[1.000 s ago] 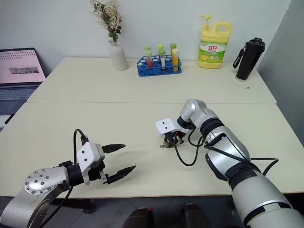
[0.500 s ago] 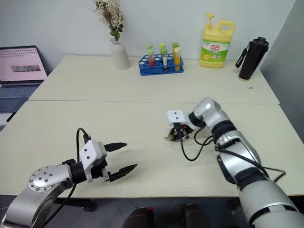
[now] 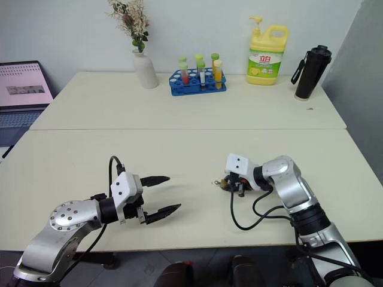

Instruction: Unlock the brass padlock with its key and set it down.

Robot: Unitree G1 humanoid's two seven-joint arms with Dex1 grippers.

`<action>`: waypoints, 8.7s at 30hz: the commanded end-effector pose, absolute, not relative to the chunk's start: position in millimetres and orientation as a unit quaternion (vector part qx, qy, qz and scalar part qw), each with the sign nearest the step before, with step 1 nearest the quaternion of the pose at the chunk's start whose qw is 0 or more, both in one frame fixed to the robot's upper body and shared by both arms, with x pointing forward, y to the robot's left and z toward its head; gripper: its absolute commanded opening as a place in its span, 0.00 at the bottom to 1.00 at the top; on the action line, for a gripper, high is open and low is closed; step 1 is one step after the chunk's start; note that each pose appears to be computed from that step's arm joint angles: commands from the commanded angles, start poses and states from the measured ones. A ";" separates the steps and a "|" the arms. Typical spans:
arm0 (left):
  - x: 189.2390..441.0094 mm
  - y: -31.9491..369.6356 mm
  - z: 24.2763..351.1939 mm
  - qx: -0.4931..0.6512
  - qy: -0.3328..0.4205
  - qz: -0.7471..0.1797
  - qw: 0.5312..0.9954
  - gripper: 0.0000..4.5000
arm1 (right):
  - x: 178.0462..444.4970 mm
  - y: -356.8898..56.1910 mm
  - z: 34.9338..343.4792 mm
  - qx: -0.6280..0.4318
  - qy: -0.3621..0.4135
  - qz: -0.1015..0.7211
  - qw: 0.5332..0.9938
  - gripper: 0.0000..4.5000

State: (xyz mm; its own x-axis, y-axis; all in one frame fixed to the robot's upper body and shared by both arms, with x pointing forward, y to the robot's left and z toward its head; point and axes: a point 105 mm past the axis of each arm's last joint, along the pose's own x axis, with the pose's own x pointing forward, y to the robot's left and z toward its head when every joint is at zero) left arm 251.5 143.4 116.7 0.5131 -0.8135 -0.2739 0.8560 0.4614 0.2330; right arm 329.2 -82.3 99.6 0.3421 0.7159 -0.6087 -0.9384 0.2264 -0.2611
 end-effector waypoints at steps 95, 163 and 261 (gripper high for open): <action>303.1 92.2 213.9 0.042 0.013 -0.615 0.787 1.00 | 304.0 -89.8 197.1 -0.630 -0.316 0.332 0.627 0.21; 304.9 70.8 228.7 0.134 -0.053 -0.660 0.737 0.00 | 279.4 -68.6 210.8 -0.564 -0.434 0.386 0.587 0.21; 311.9 66.3 211.5 0.051 0.035 -0.617 0.784 0.03 | 292.5 -103.4 202.2 -0.506 -0.313 0.416 0.688 0.77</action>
State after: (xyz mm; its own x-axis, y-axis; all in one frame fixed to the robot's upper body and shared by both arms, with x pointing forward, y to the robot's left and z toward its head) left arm 309.9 62.4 202.3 0.2182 -0.9658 -0.1402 0.9752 0.2212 -0.0057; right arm 296.6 -96.9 182.8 0.4543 0.8892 -0.0535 -0.2704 0.0804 -0.9594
